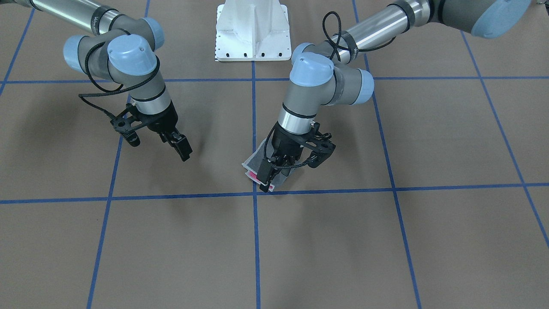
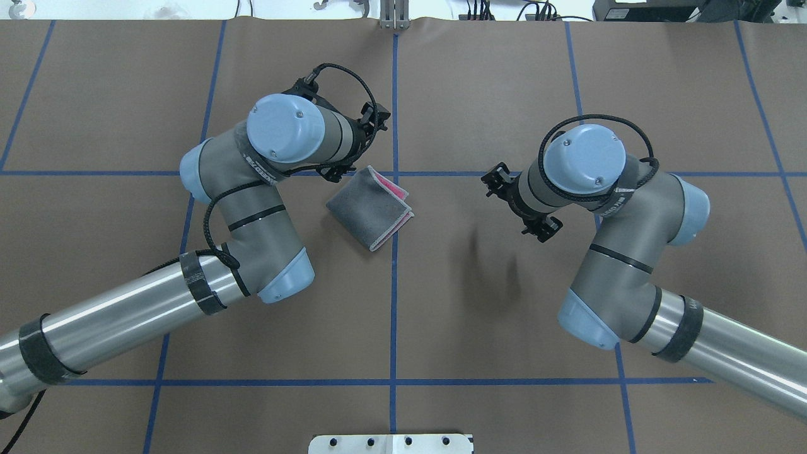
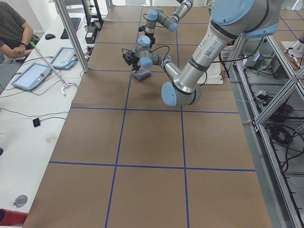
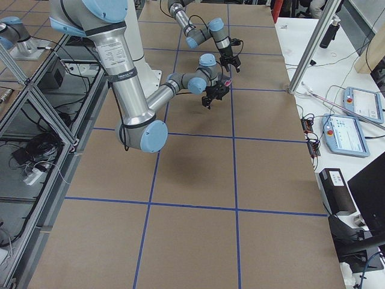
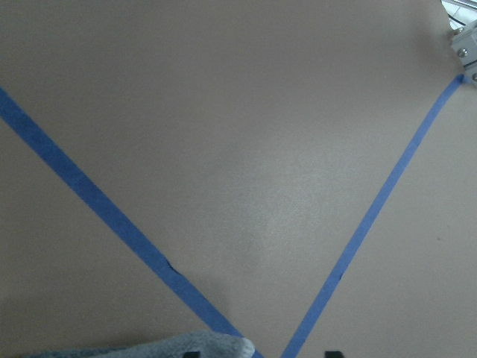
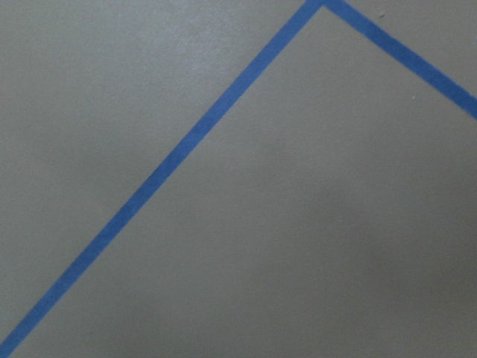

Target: Fold towel twice with both arms

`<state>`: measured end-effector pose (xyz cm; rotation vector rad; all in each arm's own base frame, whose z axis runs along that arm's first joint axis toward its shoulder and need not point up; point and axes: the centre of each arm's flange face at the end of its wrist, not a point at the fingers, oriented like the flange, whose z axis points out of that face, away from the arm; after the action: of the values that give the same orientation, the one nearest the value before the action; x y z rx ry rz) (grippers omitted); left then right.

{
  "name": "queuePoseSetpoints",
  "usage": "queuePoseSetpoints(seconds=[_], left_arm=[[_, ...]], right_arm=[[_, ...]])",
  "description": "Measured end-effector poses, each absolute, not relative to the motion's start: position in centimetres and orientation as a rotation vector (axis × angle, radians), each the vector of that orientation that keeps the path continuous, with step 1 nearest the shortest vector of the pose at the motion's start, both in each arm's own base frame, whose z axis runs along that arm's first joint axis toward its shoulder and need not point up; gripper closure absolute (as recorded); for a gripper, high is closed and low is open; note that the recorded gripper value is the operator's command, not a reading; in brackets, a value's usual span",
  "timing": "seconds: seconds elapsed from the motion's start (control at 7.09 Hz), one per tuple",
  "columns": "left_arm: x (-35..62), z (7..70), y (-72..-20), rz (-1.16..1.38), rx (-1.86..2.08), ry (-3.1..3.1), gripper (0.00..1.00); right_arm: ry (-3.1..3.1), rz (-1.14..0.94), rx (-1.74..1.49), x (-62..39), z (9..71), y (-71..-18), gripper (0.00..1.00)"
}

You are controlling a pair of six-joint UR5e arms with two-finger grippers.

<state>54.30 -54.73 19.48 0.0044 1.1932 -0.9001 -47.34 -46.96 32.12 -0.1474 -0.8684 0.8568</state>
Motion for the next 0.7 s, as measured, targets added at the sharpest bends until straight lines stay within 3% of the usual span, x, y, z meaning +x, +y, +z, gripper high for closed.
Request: queuePoseSetpoints(seconds=[0.28, 0.7], left_arm=[[49.9, 19.1, -56.6, -0.885, -0.053, 1.22, 0.0], [44.2, 22.5, -56.8, -0.863, -0.086, 1.216, 0.0]], right_arm=[[-0.978, 0.832, -0.118, -50.8, 31.4, -49.3, 0.0], [-1.09, 0.776, -0.093, -55.2, 26.5, -49.8, 0.08]])
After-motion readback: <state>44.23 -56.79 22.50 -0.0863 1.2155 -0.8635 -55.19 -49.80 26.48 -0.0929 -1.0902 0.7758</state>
